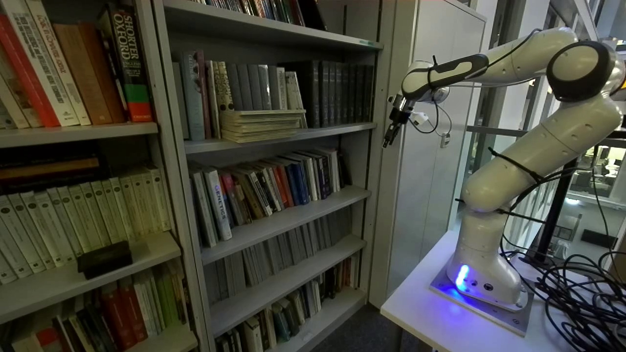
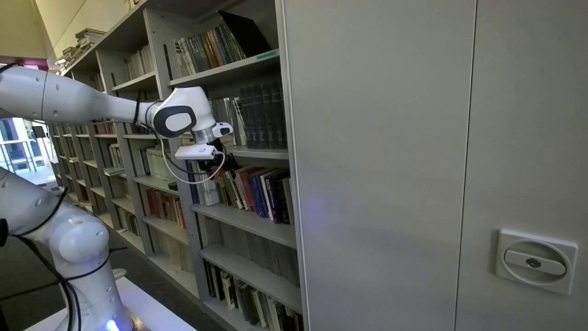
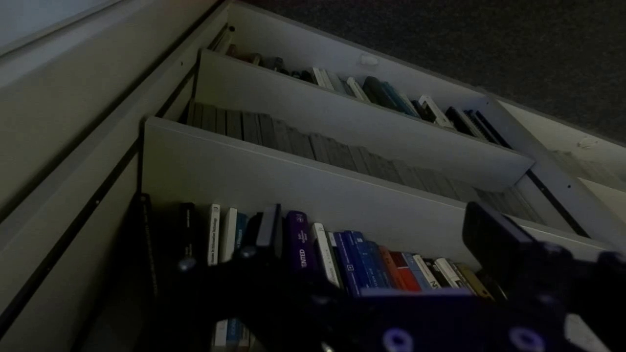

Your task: Pick up the book on top of the pile of books on the bookshelf and then put it on top of the books that are arranged on the shelf

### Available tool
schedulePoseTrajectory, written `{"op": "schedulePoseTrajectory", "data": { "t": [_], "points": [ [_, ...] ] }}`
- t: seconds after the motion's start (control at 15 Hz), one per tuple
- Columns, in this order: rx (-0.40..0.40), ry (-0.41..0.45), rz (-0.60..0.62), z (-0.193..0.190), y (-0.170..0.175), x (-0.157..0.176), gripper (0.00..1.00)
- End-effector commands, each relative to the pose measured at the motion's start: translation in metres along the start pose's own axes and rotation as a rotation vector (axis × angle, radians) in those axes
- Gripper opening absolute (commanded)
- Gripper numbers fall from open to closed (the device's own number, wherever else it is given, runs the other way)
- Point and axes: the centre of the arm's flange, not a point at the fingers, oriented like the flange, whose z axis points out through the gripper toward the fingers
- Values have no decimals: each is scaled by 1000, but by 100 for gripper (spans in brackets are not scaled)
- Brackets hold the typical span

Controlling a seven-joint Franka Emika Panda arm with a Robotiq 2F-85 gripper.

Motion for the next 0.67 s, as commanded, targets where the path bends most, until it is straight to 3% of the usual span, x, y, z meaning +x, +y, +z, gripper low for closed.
{"op": "schedulePoseTrajectory", "data": {
  "t": [0.0,0.27,0.33,0.6],
  "points": [
    [0,0,0,0,0,0,100],
    [0,0,0,0,0,0,100],
    [-71,44,-66,-6,0,9,100],
    [-200,82,-231,-22,-13,40,100]
  ]
}}
